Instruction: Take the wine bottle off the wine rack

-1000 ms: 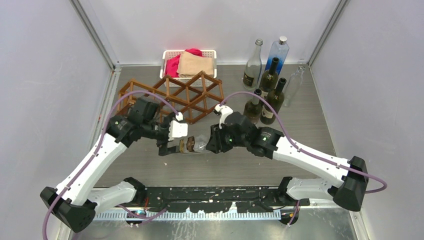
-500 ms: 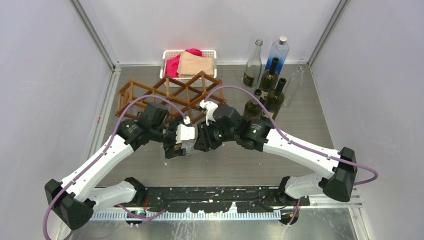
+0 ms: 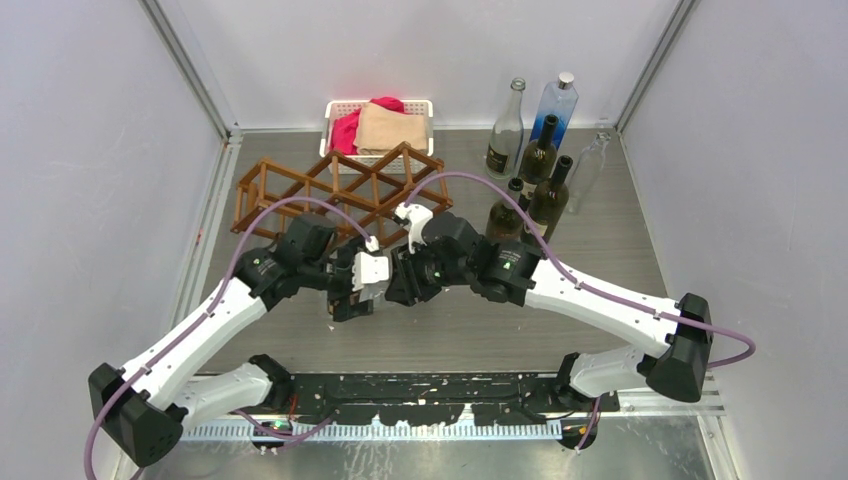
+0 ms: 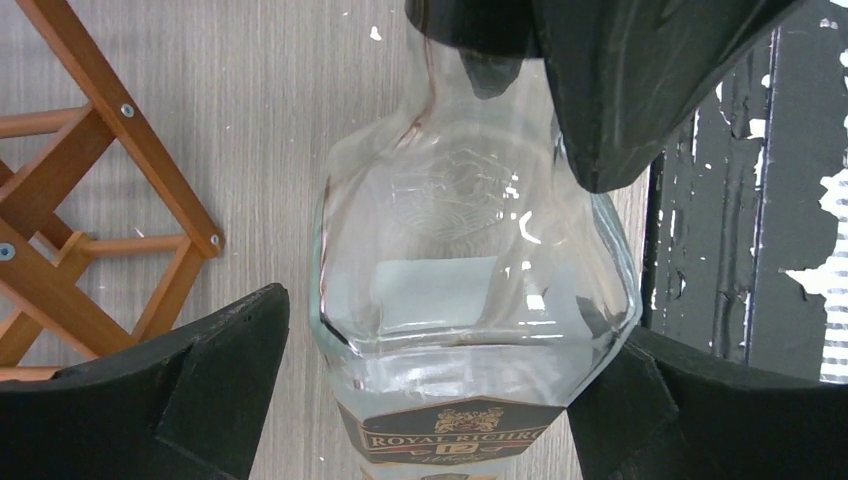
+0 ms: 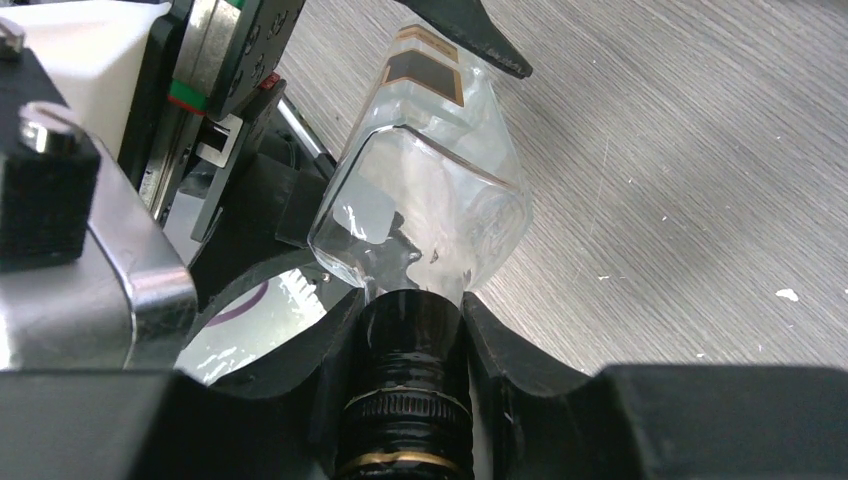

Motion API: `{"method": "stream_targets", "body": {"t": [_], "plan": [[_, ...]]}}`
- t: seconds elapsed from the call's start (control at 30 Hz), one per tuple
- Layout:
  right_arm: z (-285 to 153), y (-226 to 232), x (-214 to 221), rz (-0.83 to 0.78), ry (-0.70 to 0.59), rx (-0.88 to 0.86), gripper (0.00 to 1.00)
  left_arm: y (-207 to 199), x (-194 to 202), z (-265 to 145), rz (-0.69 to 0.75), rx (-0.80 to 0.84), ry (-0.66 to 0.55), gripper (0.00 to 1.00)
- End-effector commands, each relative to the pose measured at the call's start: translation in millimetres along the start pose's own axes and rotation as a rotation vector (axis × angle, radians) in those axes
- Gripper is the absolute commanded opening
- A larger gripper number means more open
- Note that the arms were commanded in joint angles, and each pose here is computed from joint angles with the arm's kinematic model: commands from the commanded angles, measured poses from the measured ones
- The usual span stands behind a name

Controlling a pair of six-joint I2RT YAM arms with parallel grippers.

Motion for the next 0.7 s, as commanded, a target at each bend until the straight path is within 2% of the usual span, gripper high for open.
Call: {"method": "stream_targets", "body": {"t": [0.0,0.07,0.17,0.23,0.3,0.33,0.37,0.4,0.5,0.57,0.67], "plan": [[-44,40,-55,-0.031,-0.349,-0.216,0.01,2,-10,-6,0.048,-0.081,-0.102,1.0],[-45,41,-54,-0.025,-0.359,-0.227,0.01,-2,-9,-8,0.042,-0.082,-0.123,0.97],[-47,42,-53,-0.008,-0.378,-0.25,0.01,-7,-7,-10,0.04,-0.099,-0.151,0.84],[-49,43,-52,-0.002,-0.383,-0.267,0.01,-9,-5,-11,0.048,-0.11,-0.169,0.59],[-51,45,-53,0.001,-0.381,-0.273,0.02,-10,-8,-14,0.062,-0.131,-0.192,0.23],[-51,45,-53,0.005,-0.379,-0.272,0.14,-8,-10,-16,0.062,-0.151,-0.204,0.1],[-52,44,-53,0.008,-0.379,-0.27,0.32,-6,-14,-18,0.052,-0.174,-0.219,0.03],[-53,43,-52,0.013,-0.388,-0.256,0.49,-4,-18,-19,0.042,-0.189,-0.232,0.0],[-58,35,-49,0.055,-0.481,-0.201,0.79,-2,-31,-24,-0.007,-0.188,-0.287,0.0],[-63,28,-48,0.094,-0.561,-0.152,0.86,-1,-40,-26,-0.048,-0.176,-0.326,0.0],[-72,17,-45,0.183,-0.686,-0.062,0.89,0,-52,-28,-0.085,-0.144,-0.363,0.0]]}}
Point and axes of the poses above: each gripper's point midway between its finger pads, its own z axis out along the fingers, its own y axis along the line the jaws close on, x = y × z, the point moved 10 cm from there along -z, back along the fingers, and after that the axes turned 4 degrees about -z, right-handed, at the moved point
